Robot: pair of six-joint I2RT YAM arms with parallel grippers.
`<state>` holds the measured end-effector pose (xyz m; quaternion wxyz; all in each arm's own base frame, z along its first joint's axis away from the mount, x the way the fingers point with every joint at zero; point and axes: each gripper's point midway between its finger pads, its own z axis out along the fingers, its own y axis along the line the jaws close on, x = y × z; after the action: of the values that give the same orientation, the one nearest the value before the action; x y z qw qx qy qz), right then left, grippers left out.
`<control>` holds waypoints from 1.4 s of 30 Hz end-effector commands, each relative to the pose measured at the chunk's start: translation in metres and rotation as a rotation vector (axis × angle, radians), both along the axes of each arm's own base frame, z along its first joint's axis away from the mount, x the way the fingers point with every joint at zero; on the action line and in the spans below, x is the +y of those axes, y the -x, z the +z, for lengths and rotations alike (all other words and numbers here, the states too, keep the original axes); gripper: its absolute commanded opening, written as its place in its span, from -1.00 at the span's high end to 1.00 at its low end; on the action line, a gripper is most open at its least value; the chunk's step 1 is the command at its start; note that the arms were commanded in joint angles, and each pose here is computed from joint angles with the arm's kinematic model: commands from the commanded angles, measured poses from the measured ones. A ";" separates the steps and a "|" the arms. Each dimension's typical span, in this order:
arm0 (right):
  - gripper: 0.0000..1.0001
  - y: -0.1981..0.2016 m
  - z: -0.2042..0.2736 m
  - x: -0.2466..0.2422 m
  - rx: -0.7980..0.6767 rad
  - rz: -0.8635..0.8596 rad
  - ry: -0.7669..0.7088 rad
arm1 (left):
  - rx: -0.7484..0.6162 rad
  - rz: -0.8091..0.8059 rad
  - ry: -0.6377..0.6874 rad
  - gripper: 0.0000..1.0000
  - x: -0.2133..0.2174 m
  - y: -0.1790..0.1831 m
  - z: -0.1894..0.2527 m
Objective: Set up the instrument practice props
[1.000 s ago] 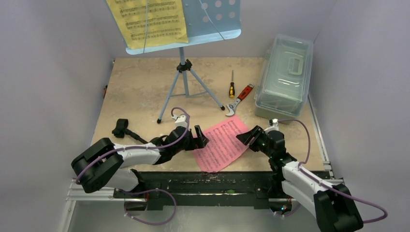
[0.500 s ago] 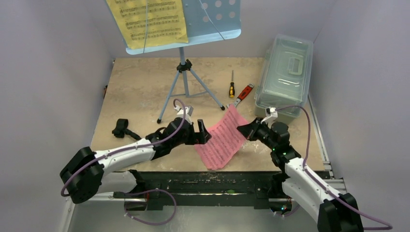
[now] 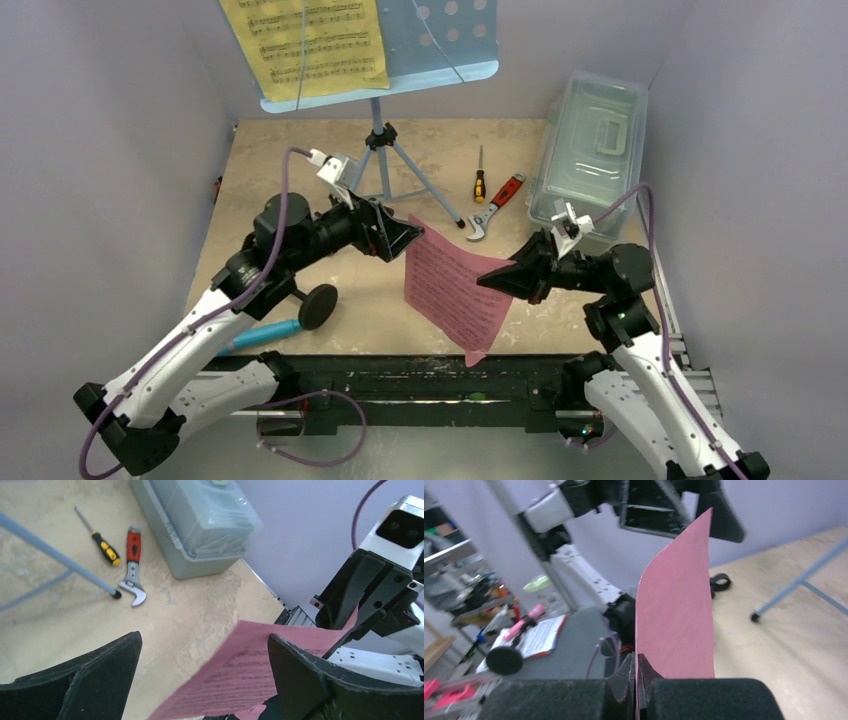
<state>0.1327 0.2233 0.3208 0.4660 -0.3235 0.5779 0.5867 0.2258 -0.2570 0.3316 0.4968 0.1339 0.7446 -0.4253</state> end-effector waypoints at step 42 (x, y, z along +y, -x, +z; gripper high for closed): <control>-0.14 -0.180 0.240 -0.002 -0.154 -0.614 -0.098 | -0.265 0.223 -0.061 1.00 0.084 0.024 0.100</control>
<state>0.2785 0.2291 0.5287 0.6245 -0.1858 0.5931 0.4729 0.1891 -0.2023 0.4222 0.6024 0.1693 0.6780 -0.3856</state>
